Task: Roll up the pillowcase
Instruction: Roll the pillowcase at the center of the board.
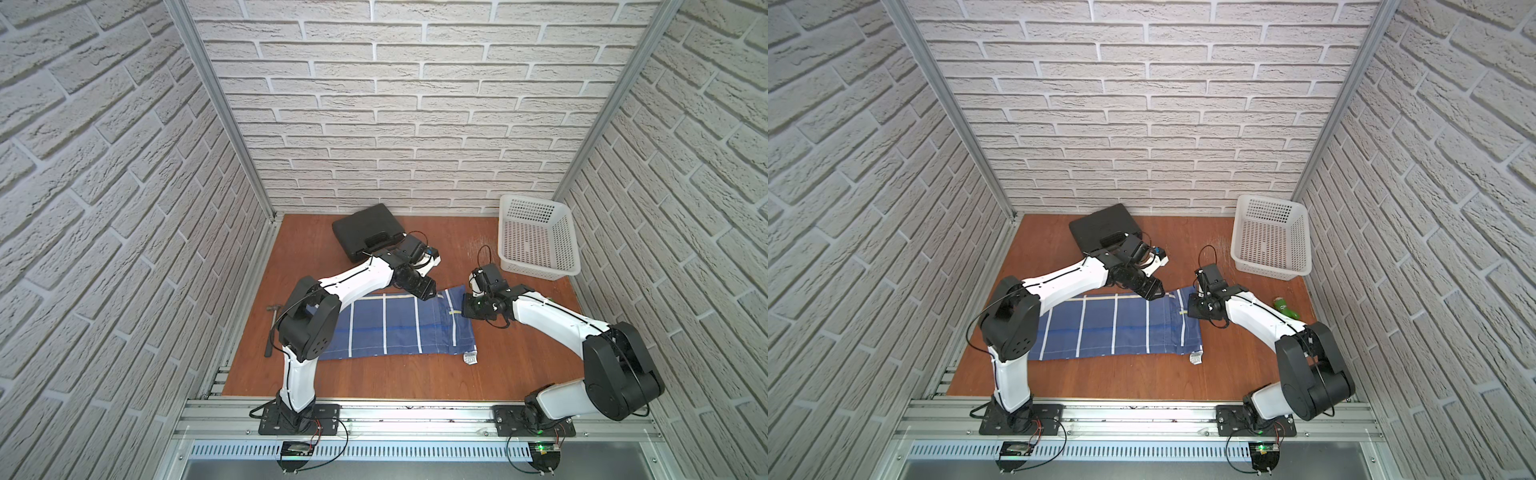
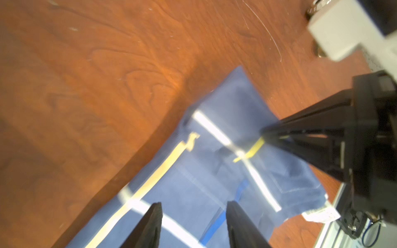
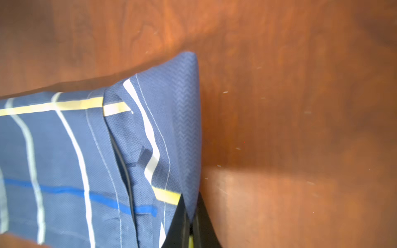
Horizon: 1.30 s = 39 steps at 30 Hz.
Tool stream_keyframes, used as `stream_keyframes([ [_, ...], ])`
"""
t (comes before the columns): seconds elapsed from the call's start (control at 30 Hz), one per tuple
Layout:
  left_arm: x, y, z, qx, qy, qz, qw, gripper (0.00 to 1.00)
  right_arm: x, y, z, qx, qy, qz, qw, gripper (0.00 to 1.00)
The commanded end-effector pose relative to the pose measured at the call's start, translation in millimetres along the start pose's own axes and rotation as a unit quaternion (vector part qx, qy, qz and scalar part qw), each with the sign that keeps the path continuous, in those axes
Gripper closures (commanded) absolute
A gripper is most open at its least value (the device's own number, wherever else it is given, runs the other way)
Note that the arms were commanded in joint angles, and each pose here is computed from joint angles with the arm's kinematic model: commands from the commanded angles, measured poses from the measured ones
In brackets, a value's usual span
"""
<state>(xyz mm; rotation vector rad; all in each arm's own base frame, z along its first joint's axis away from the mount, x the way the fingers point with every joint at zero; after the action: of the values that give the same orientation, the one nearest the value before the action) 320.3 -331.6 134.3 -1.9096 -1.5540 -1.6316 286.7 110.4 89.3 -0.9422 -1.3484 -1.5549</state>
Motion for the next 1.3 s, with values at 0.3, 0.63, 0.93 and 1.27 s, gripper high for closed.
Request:
stream_keyframes([
  [0.3, 30.9, -43.6, 59.0, 0.064, 0.054, -0.006, 0.996, 0.46, 21.1, 1.5, 18.7, 0.053, -0.230, 0.025, 0.972, 0.85],
  [0.63, 29.6, -73.7, 81.0, 0.096, 0.061, -0.006, 0.993, 0.46, 14.6, 2.7, 77.9, 0.114, -0.222, 0.030, 0.968, 0.81],
  [0.93, 40.6, -76.3, 82.9, 0.103, 0.056, -0.020, 0.993, 0.46, -5.7, 2.2, 113.0, 0.107, -0.136, 0.042, 0.984, 0.80],
  [1.27, 38.5, -79.9, 80.6, 0.109, 0.047, -0.018, 0.993, 0.46, -26.2, 4.0, 137.6, 0.091, -0.064, 0.048, 0.993, 0.77],
])
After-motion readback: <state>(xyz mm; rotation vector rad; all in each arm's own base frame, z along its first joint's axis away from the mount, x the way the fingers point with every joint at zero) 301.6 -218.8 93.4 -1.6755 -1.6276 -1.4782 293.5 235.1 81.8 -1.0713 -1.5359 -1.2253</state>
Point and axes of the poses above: each gripper's point midway between its finger pads, its own x axis back along the fingers, its own z axis along the line the jaws close on, y = z × x, the point moved 3 cm from there along x, back along the fingers, and after that the axes turned 6 degrees about x, right-handed, at the moved point
